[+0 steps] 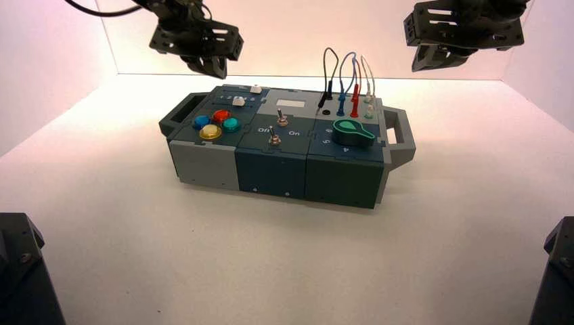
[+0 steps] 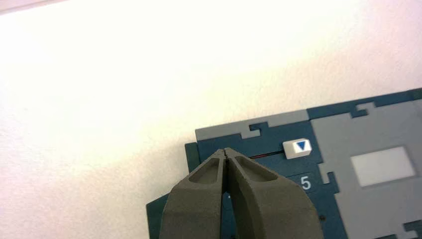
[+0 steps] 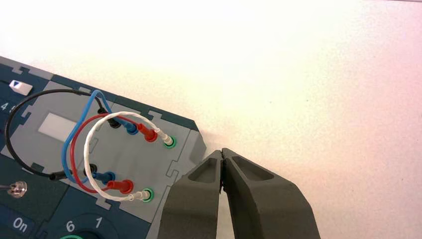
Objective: Move the top slider to position 5.
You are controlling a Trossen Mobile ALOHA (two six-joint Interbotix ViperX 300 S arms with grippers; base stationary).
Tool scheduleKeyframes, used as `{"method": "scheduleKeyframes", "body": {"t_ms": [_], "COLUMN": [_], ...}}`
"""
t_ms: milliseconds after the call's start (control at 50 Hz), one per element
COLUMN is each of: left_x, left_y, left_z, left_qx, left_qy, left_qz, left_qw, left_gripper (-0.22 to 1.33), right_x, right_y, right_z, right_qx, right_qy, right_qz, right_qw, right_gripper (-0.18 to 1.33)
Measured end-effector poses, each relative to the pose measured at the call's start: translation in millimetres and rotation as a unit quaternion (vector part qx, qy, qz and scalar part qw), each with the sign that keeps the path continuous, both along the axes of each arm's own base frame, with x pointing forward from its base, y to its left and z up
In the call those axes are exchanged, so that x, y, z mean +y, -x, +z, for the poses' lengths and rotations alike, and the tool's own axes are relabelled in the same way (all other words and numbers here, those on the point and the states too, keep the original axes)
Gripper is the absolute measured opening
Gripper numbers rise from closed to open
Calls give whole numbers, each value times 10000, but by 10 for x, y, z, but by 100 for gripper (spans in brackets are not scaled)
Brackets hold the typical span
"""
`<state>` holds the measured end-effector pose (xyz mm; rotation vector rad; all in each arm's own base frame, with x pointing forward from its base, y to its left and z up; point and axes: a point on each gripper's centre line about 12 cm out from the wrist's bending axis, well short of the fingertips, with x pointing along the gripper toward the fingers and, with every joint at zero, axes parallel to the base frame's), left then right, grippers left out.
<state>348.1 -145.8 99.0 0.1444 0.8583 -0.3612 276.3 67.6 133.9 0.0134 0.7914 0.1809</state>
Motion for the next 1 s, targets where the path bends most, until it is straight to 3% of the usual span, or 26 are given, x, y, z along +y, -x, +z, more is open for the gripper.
{"method": "scheduleKeyframes", "body": {"t_ms": [400,560,800,1000], "left_x": [142,321,614,622], "left_y": [223,302,303,307], "left_z": [304,363,383,378], "left_qx": [-772,-961,-1030,-1038], "left_qy": [197,221,185,183], "left_qz": [108,320,735,745], "left_qw": [9968,9946,9918,9916], "left_gripper": [-16,-16,-16,-16], "right_x": [1,2,5,5], "right_y": [-5,-9,-18,-20], "right_z": [0,5,18,16], "right_qx": [0,-15,-48,-55], "right_qy": [0,29,66,65], "right_qz": [0,33,77,75], "right_qw": [10000,10000,9999,9999], "right_gripper": [-14,-14,-14,-14]}}
